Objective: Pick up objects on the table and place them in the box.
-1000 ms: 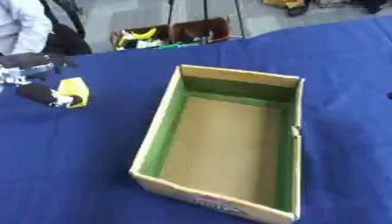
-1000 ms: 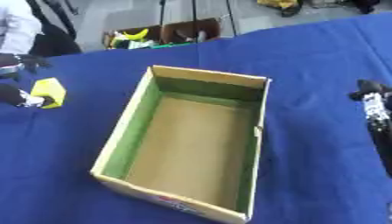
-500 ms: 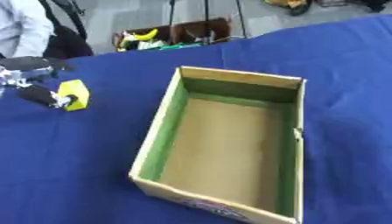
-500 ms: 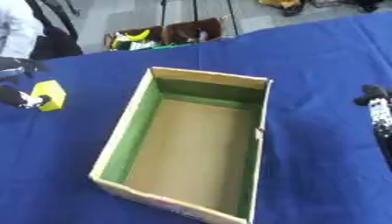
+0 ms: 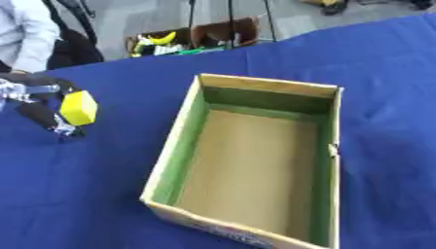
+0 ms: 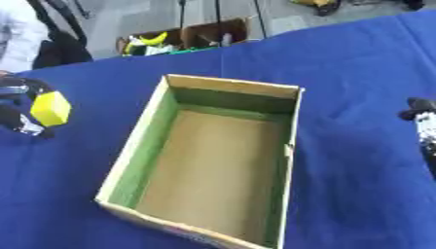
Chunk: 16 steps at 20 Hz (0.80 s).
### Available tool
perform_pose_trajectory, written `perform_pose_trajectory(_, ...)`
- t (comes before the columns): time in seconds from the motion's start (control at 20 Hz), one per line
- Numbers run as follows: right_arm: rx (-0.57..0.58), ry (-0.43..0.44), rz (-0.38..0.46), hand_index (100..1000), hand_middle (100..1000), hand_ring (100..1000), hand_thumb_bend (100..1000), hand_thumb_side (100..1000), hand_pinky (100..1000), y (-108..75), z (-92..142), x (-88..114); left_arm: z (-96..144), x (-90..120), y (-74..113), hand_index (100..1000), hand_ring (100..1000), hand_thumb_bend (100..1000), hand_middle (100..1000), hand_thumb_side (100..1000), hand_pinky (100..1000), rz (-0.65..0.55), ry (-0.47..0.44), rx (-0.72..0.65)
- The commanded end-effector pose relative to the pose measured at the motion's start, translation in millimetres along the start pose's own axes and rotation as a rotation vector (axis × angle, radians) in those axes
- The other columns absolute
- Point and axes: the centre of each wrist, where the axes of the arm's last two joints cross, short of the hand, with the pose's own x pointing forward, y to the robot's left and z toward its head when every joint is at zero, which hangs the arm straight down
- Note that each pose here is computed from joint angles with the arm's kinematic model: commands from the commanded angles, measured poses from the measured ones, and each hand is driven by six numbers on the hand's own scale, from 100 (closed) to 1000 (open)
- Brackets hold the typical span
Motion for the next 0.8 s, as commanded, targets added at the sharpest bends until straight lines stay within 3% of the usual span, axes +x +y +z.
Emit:
perform_pose_trajectory(0.05, -0.010, -0.033, 0.014, 859, 720, 1000, 100, 974, 930, -7.1, -2.0, 8.4, 18.3, -16.4, 16.8, 1000, 881, 650, 1000, 583, 751, -0.005, 0.057, 0.061)
perform_pose_trajectory(0.25, -0.012, -0.033, 0.016, 858, 718, 1000, 100, 973, 930, -7.7, -2.3, 8.7, 16.5, -18.5, 13.4, 1000, 873, 615, 994, 596, 742, -0.004, 0.070, 0.069)
perform_pose_trajectory(0.6, -0.019, -0.032, 0.020, 858, 718, 1000, 100, 973, 930, -9.3, -2.7, 8.7, 14.5, -20.2, 9.2, 1000, 807, 490, 884, 592, 677, -0.003, 0.070, 0.081)
perform_pose_trajectory(0.7, -0.021, -0.032, 0.020, 858, 718, 1000, 100, 973, 930, -9.5, -2.8, 8.8, 14.1, -20.5, 8.5, 1000, 807, 490, 884, 592, 677, -0.006, 0.074, 0.078)
perform_pose_trajectory(0.8, -0.023, -0.032, 0.020, 858, 718, 1000, 100, 973, 931, -9.7, -2.9, 8.9, 13.6, -20.3, 8.3, 962, 753, 369, 830, 579, 609, -0.005, 0.073, 0.082)
